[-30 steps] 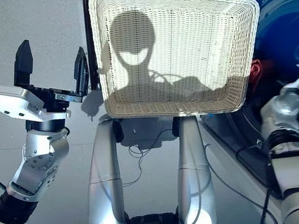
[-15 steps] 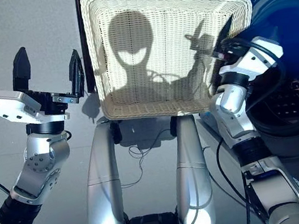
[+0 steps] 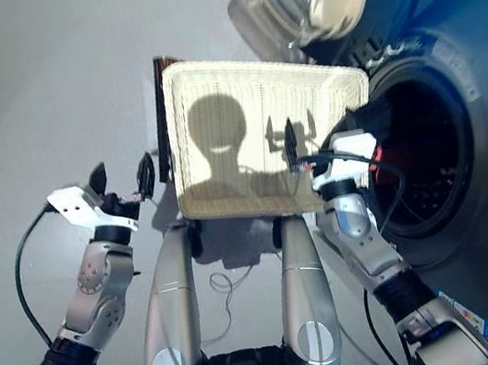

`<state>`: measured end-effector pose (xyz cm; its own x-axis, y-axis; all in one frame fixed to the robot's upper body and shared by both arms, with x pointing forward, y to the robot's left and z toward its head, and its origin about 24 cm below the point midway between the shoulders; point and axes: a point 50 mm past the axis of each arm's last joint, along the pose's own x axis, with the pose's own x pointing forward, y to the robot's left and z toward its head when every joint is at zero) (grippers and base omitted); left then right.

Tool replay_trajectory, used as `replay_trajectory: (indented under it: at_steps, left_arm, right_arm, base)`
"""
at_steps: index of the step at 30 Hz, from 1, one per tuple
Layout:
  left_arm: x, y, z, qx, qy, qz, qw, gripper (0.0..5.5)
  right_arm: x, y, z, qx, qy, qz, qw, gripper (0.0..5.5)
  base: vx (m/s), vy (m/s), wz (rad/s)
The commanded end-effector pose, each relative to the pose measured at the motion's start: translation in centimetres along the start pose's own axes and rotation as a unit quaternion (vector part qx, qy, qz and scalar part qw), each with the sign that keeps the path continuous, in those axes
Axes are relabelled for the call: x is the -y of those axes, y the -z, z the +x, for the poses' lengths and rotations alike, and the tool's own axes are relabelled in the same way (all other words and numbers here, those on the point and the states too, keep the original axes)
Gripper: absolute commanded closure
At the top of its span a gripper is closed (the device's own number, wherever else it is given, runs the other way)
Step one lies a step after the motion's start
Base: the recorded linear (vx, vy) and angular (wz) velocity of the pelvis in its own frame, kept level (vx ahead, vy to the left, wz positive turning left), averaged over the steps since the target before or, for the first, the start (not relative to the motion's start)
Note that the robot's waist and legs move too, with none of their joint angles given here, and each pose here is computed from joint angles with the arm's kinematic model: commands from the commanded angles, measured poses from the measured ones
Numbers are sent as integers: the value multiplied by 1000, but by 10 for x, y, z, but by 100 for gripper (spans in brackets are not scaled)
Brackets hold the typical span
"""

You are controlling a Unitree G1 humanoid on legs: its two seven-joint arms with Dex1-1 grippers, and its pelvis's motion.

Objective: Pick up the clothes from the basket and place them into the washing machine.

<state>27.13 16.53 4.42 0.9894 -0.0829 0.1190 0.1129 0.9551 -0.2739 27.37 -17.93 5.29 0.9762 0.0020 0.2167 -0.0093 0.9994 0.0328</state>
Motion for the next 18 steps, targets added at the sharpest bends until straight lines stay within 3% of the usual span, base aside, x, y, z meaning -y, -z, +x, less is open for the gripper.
replay_trajectory:
  at_steps: [1,5,10,18]
  left_arm:
    - [0,0,7,14,15,17,1000,0]
    - [-27,30,-12,-52,-19,51,997,0]
    - [-58,66,-54,-156,-48,95,982,0]
    - [-89,118,-131,-334,-115,115,928,0]
  right_arm:
    - [10,3,4,-12,-1,24,1000,0]
    - [21,42,-25,-111,-1,38,993,0]
    - [41,85,-72,-238,9,9,971,0]
    - [61,138,-159,-445,24,-34,895,0]
  base:
    - [138,-5,43]
    - [179,7,126]
    - [174,15,132]
    - [156,26,49]
